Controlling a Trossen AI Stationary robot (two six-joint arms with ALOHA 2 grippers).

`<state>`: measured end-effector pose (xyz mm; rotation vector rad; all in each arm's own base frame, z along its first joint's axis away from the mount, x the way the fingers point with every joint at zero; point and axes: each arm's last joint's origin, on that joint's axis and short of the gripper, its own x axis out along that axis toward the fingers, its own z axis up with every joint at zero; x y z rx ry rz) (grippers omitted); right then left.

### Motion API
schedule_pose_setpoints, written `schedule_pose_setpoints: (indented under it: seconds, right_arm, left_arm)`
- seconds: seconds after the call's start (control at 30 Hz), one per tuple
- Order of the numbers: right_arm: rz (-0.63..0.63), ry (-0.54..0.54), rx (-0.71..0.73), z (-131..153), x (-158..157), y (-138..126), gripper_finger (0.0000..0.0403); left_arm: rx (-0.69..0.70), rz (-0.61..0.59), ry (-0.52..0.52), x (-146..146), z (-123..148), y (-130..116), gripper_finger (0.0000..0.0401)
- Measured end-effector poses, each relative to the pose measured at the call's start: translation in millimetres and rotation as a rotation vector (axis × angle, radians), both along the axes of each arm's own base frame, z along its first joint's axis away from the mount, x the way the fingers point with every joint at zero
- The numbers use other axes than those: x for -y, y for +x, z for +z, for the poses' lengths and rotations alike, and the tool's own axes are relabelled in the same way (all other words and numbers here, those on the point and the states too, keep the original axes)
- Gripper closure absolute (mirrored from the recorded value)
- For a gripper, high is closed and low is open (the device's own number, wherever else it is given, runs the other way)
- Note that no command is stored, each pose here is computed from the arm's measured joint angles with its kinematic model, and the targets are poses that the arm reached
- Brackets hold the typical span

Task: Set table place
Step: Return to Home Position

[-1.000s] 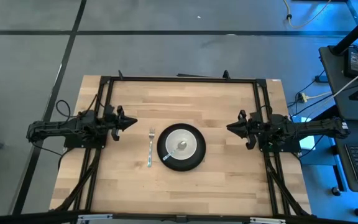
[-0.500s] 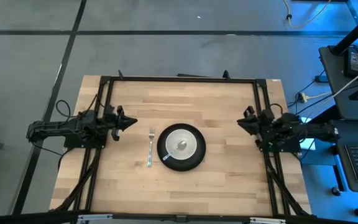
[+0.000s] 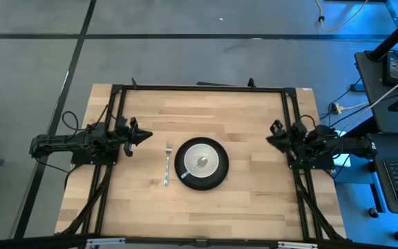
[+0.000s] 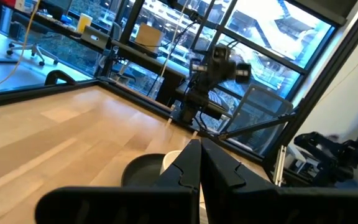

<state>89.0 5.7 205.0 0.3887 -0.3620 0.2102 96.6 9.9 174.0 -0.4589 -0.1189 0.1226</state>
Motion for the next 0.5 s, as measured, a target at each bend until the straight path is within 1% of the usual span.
schedule_pose_setpoints:
  seconds: [0.1,0.2,0.23,0.33,0.5]
  right_arm:
    - [0.133,-0.124,-0.114,-12.1,-4.8,3.1,0.0345]
    - [0.291,-0.206,-0.27,-29.5,-9.3,4.4,0.0345]
    - [0.323,-0.219,-0.287,-31.5,-10.1,4.3,0.0345]
    - [0.364,-0.269,-0.284,-32.2,-11.4,4.7,0.0345]
    - [0.371,-0.259,-0.294,-32.8,-11.5,4.8,0.0345]
  left_arm:
    - [0.0,0.0,0.0,0.0,0.0,0.0,0.0401]
    - [0.0,0.0,0.0,0.0,0.1,0.0,0.0401]
    - [0.0,0.0,0.0,0.0,0.1,0.0,0.0401]
    - [0.0,0.0,0.0,0.0,0.1,0.0,0.0401]
    - [0.001,0.0,0.0,0.0,0.1,0.0,0.0401]
